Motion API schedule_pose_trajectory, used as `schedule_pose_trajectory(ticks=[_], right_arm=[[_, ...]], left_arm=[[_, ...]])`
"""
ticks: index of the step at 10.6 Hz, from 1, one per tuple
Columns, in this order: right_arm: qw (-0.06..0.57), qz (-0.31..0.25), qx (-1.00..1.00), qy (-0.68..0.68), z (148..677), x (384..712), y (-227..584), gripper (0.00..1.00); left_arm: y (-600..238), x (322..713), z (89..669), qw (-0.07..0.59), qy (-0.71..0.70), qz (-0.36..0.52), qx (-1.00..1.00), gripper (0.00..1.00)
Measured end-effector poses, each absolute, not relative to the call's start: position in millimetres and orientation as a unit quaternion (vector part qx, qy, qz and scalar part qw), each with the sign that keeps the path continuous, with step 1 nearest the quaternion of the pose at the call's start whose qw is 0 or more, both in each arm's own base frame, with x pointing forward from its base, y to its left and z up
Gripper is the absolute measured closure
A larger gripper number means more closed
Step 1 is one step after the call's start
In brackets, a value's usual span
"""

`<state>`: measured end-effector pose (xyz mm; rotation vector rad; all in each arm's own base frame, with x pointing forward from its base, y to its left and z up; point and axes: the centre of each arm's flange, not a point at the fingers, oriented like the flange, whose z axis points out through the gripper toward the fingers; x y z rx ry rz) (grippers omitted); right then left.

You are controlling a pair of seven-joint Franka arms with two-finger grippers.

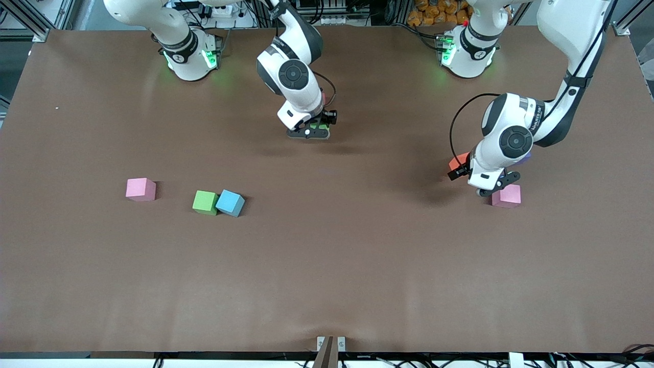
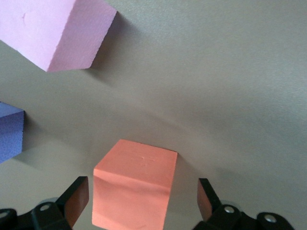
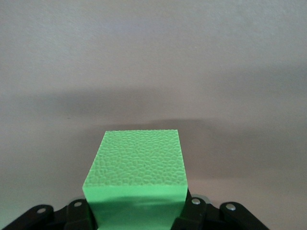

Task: Arrange blocks into number 1
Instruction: 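Place the green cube with the right gripper while the left gripper grasps orange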

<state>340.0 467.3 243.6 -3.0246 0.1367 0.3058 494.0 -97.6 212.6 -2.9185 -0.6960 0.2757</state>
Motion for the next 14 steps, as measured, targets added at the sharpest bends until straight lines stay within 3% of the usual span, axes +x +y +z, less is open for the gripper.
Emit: schedule_pose_trajectory(ticks=[14], right_arm=[[0.015, 0.125, -0.991, 0.04, 210.6, 305.5, 462.4, 0.4]], left_arm=[[-92.4, 484.6, 181.2, 0.073, -0.222, 0.12, -0.965, 0.0]])
